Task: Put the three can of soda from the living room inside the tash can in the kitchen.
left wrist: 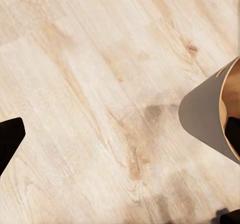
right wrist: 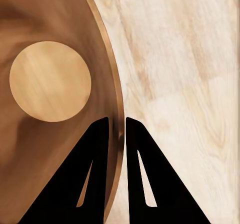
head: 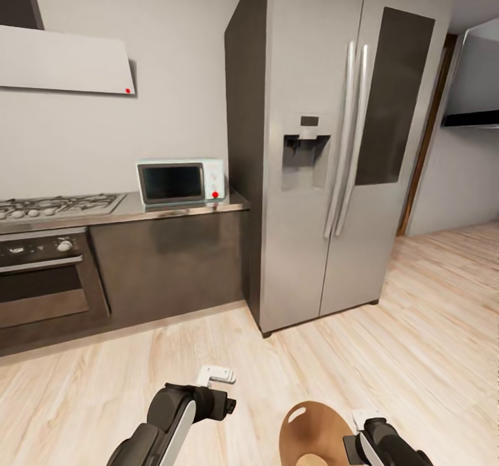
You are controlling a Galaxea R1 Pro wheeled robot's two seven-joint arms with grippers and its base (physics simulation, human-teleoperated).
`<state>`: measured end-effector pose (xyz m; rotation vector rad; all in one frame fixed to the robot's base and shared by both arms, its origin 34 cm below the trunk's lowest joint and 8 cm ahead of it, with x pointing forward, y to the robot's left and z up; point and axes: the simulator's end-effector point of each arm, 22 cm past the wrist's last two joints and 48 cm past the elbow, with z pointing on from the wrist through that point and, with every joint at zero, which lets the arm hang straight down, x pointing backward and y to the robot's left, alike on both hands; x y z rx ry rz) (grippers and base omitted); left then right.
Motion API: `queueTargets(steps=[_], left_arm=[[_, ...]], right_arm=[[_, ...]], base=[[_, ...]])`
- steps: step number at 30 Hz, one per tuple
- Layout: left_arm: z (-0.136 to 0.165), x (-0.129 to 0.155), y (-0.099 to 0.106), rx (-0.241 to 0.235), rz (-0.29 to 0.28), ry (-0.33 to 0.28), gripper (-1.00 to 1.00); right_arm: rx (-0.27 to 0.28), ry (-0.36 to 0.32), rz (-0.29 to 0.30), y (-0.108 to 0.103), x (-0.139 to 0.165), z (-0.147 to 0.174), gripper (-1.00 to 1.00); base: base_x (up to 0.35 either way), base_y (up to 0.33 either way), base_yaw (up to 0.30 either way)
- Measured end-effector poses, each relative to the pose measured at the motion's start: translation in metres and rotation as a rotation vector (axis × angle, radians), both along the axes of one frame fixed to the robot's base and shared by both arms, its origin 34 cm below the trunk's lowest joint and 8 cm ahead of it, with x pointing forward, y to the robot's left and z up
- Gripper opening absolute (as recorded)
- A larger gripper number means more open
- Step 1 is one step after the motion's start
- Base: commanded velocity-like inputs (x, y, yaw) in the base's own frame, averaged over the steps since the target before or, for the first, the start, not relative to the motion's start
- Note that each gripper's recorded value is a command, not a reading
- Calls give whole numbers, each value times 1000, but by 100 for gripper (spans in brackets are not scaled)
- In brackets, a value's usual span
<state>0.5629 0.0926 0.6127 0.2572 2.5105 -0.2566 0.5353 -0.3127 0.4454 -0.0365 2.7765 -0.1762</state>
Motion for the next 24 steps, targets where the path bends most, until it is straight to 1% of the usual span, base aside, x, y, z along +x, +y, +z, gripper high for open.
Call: queueTargets(steps=[3, 6, 7, 11, 21, 24], left_arm=[[6, 1, 0, 0, 0, -1, 100], [13, 2, 0, -2, 1, -3, 100], [15, 3, 0, -1, 1, -4, 100], [20, 4, 0, -1, 1, -5, 100], [20, 4, 0, -2, 1, -7, 100], [22, 7, 0, -4, 4, -19, 100]], right_arm=[[4, 0, 0, 1, 1, 6, -100], [-4, -5, 18, 2, 3, 13, -100], [-12, -10, 37, 4, 5, 15, -100], [-16, -15, 61, 9, 6, 19, -100], [-17, -24, 60, 8, 8, 20, -100], [-15, -24, 57, 8, 9, 20, -100]], base=[[0, 0, -23], [0, 0, -9], [0, 0, -5], [0, 0, -2], [0, 0, 0], [0, 0, 0]])
